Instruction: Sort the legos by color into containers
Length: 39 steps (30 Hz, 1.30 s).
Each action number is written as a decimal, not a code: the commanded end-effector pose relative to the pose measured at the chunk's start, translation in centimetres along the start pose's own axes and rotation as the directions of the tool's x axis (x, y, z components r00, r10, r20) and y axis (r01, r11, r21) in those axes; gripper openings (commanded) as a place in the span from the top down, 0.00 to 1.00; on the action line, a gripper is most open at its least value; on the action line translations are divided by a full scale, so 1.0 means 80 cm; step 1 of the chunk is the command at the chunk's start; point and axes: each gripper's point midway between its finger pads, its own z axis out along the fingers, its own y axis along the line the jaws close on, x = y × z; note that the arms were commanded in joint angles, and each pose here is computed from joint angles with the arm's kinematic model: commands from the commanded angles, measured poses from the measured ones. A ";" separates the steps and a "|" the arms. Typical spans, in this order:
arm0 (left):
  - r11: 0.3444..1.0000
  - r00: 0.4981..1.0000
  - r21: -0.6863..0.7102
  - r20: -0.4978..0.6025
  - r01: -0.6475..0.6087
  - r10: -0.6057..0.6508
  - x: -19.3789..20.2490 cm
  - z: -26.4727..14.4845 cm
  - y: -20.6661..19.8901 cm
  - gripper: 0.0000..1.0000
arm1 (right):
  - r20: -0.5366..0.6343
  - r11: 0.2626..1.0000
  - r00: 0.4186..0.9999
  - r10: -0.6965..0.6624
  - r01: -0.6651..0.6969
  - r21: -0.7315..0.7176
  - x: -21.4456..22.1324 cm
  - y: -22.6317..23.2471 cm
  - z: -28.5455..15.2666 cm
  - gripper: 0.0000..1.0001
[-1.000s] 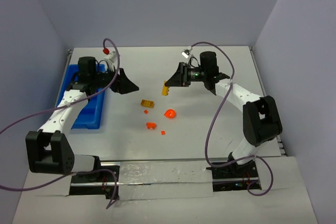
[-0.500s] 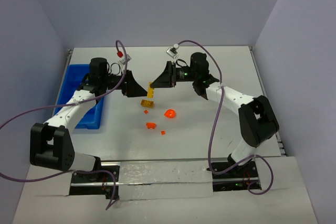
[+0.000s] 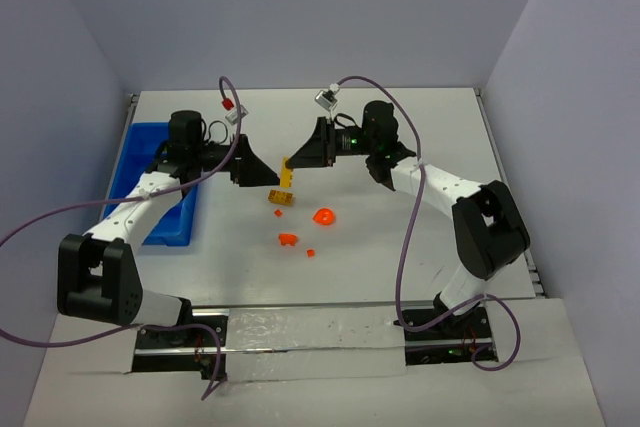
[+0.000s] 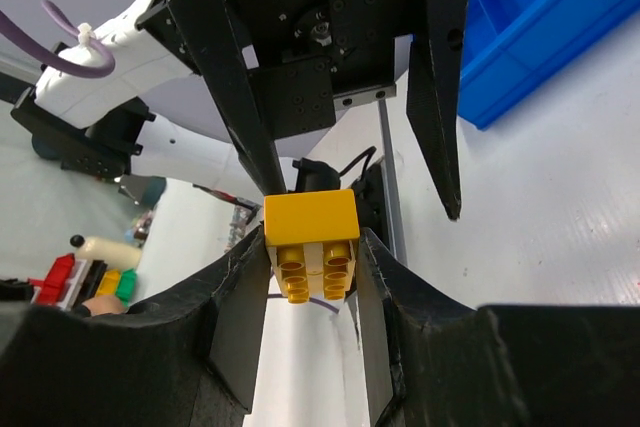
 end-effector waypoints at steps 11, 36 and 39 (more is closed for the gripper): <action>0.989 0.992 0.096 -0.031 -0.115 0.119 -0.007 -0.015 -0.038 0.16 | 0.003 0.994 0.994 -0.112 0.112 0.004 0.001 0.010 -0.003 1.00; 0.995 0.993 0.016 -0.062 -0.098 0.099 0.003 -0.001 -0.020 1.00 | -0.051 0.988 0.993 -0.109 0.114 0.100 0.002 -0.010 0.017 0.34; 0.990 0.993 -0.095 -0.055 -0.105 0.100 0.005 -0.036 0.006 1.00 | -0.054 0.973 0.984 -0.168 0.175 0.150 -0.005 -0.011 0.006 0.00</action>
